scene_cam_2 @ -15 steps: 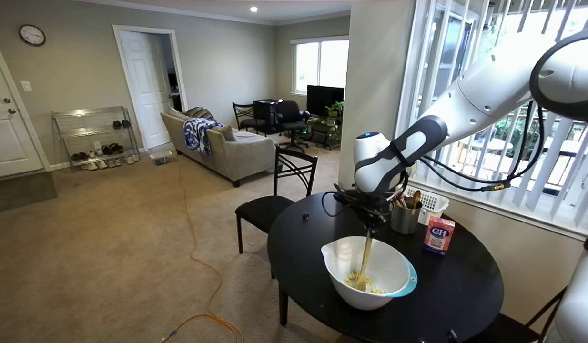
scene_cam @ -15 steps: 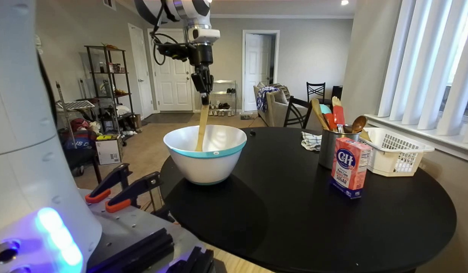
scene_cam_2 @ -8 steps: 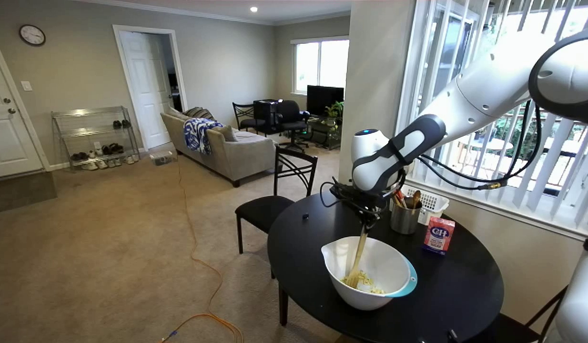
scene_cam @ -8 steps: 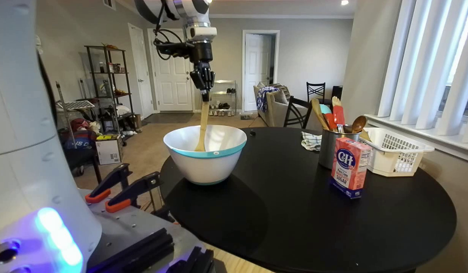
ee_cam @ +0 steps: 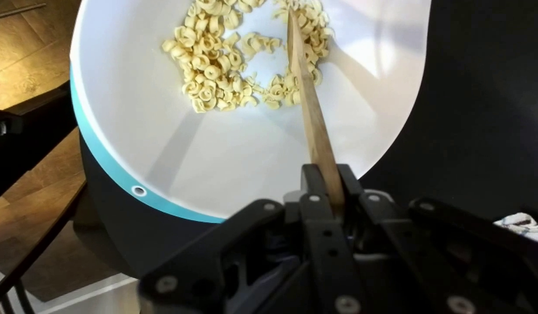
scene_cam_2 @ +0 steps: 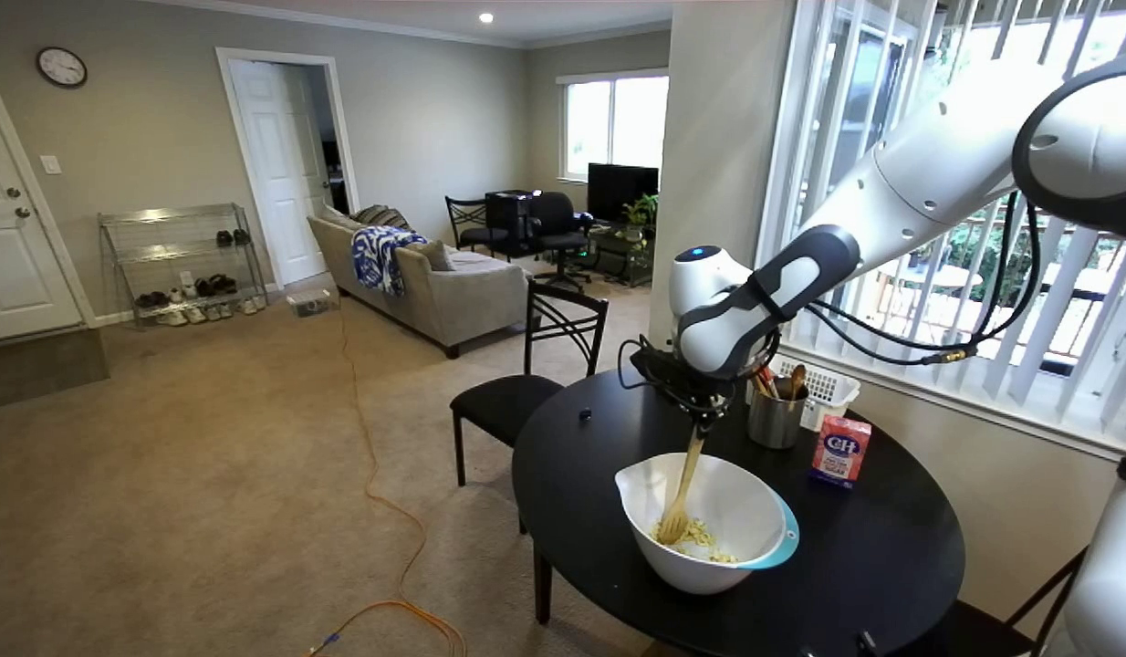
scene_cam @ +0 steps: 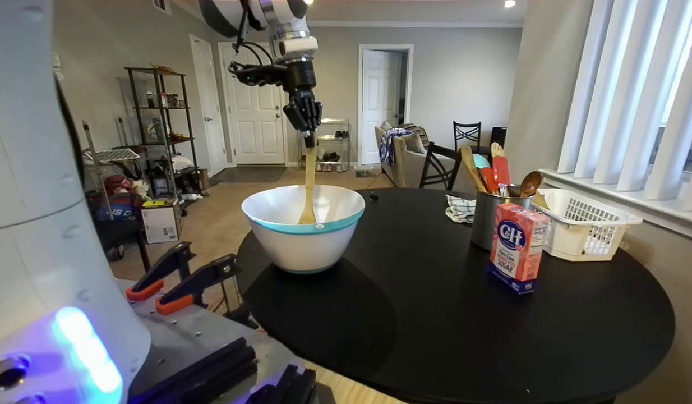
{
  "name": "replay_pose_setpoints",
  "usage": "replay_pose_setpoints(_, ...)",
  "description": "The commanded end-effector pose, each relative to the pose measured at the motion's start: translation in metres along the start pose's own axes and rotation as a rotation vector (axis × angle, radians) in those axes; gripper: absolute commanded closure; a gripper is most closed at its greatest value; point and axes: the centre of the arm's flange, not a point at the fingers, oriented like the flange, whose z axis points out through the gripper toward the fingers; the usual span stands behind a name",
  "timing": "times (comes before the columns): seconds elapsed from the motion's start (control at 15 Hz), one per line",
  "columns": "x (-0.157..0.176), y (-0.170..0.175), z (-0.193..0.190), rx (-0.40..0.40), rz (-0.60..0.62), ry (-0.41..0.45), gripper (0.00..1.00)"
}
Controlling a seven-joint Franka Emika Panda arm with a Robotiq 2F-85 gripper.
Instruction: Stir the contents in the white bowl.
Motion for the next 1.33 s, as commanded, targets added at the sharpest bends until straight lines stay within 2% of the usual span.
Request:
replay_pose_setpoints(0.0, -0.002, 0.0, 0.002, 0.031, 0.039, 0.076, 0.94)
replay_pose_setpoints(0.2, 0.004, 0.003, 0.006, 0.005, 0.019, 0.129, 0.94)
replay_pose_setpoints(0.4, 0.01, 0.01, 0.014, -0.048, -0.028, 0.142, 0.94)
replay_pose_setpoints(1.07, 0.007, 0.022, 0.021, -0.201, -0.265, 0.086, 0.94)
replay_pose_setpoints(1.27, 0.002, 0.021, 0.02, -0.192, -0.298, 0.042, 0.94)
